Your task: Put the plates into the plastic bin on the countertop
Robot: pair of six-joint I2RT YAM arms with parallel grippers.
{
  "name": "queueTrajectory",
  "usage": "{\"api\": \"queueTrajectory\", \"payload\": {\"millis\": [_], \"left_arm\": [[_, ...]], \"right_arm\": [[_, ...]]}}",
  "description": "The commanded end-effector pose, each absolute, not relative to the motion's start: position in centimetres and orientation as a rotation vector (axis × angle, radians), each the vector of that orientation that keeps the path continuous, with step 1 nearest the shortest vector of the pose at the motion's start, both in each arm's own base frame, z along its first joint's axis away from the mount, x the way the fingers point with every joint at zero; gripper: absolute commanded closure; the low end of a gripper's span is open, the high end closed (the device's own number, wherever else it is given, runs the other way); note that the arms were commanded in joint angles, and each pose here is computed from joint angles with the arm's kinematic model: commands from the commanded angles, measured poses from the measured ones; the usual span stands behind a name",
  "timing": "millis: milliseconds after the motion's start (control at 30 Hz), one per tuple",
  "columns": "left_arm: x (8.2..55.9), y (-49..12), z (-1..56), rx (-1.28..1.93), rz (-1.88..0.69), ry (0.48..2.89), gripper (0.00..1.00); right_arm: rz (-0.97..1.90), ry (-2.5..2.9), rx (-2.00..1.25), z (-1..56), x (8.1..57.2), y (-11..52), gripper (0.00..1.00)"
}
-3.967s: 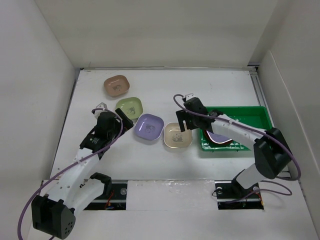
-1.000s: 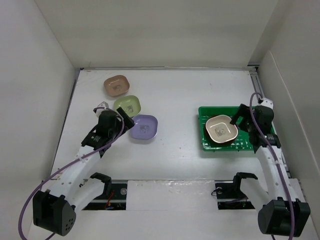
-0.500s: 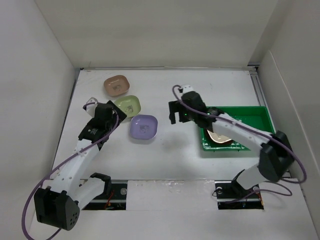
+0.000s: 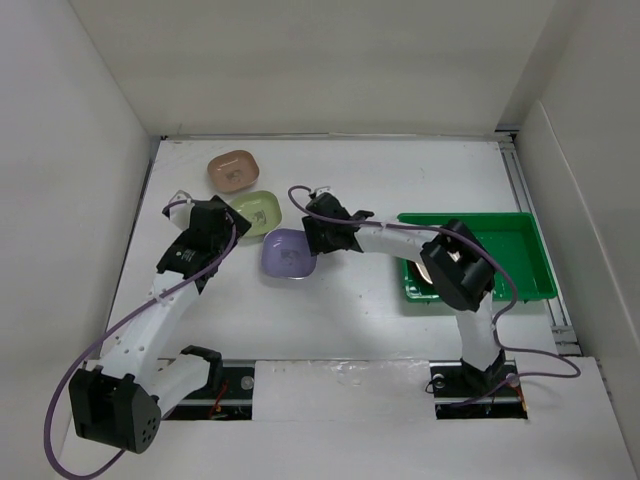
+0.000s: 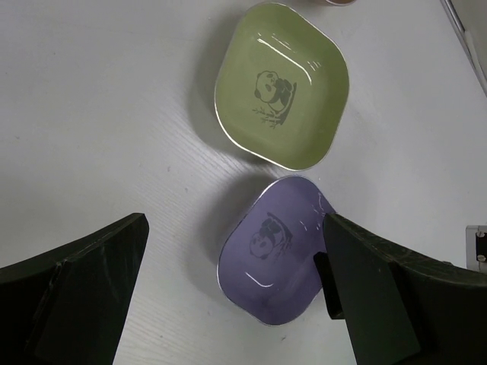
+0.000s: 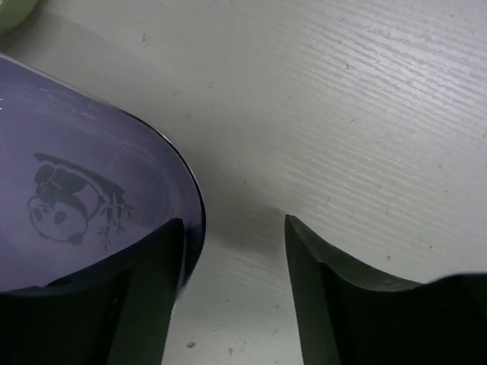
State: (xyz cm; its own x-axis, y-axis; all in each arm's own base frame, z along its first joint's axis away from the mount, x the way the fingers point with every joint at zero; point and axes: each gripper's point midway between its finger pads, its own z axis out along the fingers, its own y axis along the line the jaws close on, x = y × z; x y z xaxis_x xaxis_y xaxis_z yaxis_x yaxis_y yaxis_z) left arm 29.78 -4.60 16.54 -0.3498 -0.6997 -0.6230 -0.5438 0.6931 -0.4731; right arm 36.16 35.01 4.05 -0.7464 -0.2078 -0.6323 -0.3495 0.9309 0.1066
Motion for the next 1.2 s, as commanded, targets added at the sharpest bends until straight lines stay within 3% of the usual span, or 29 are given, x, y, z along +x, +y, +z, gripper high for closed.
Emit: {"api": "queueTrajectory", "payload": {"millis": [0,67,133,267,433,800,1167], "left_arm": [[30.2,-4.1,17.4,-0.951,-0.213,2.007,0.0],[30.2,-4.2,16.8,-0.949,-0.218,2.018,0.0],[30.1,-4.4,16.5,-0.946,-0.226,2.024,0.0],[30.1,-4.5,16.2,-0.934,-0.232,2.032,0.0],[30.1,-4.7,15.9,-0.922,-0.235,2.043,0.0],[30.7,-6.3,15.8,-0.854,-0.329,2.064,0.0],[30.8,-6.6,15.9,-0.836,-0.349,2.069,0.0]], "right_arm": [[0.351,2.391,-0.331,5.7,37.4,36.0,0.41],[0.369,2.394,-0.329,5.2,37.3,35.7,0.63],[0.36,2.406,-0.332,4.7,37.0,35.4,0.68],[0.348,2.429,-0.314,4.4,36.6,33.6,1.0],[0.284,2.363,-0.239,8.8,36.3,29.2,1.0],[0.162,2.204,0.121,16.1,34.2,9.3,1.0],[0.058,1.996,0.711,14.4,28.6,-3.5,1.0]]}}
